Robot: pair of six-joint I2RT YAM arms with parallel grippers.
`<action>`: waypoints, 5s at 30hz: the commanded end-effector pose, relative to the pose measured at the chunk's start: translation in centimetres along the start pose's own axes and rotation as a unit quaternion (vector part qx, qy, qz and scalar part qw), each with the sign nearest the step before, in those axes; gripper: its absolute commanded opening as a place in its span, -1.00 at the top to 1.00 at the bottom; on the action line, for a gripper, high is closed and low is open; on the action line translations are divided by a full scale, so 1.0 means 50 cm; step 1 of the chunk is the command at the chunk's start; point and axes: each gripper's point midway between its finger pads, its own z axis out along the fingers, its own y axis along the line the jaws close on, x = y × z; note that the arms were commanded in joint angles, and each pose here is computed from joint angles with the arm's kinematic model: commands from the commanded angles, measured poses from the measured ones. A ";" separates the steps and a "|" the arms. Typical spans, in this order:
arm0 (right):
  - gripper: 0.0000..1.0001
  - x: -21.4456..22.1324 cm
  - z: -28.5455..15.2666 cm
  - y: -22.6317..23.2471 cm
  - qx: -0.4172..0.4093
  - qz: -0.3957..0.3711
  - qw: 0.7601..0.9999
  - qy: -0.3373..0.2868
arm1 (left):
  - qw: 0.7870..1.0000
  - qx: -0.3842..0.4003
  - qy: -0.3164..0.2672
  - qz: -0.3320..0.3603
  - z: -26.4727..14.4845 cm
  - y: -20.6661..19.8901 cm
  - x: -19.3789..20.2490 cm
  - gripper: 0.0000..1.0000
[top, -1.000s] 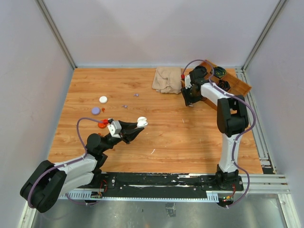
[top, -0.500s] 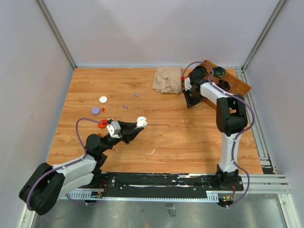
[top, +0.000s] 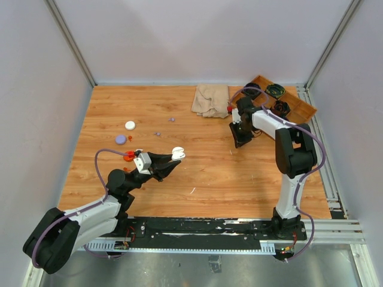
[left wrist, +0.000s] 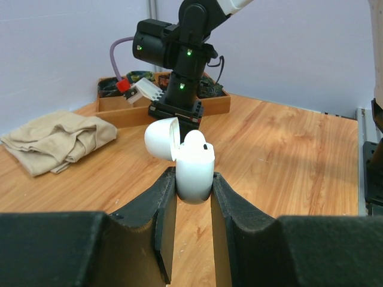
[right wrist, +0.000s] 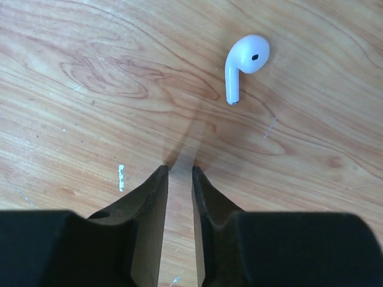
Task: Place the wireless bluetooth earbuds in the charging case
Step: Pick up the earbud from the center of the board, then place the earbud in the charging case.
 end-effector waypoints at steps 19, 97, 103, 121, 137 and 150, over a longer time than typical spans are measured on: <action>0.24 -0.128 -0.001 -0.059 0.058 -0.063 0.996 0.006 | 1.000 -0.002 -0.013 0.015 0.001 0.004 -0.018 0.99; 0.85 -0.122 -0.312 0.288 -0.099 -0.120 0.944 -0.292 | 0.999 0.005 -0.024 0.037 0.016 0.009 -0.026 0.99; 0.88 -0.108 -0.417 0.378 -0.155 -0.149 0.898 -0.385 | 0.999 0.015 -0.029 0.038 0.027 0.007 -0.034 0.99; 0.90 -0.016 -0.574 0.584 -0.313 -0.232 0.753 -0.531 | 0.997 0.050 -0.062 0.021 0.044 -0.016 -0.076 0.99; 0.90 0.002 -0.546 0.645 -0.339 -0.255 0.733 -0.532 | 0.994 0.056 -0.089 0.007 0.036 -0.029 -0.110 0.99; 0.90 0.009 -0.528 0.654 -0.345 -0.265 0.732 -0.524 | 0.994 0.052 -0.099 -0.002 0.037 -0.027 -0.121 0.99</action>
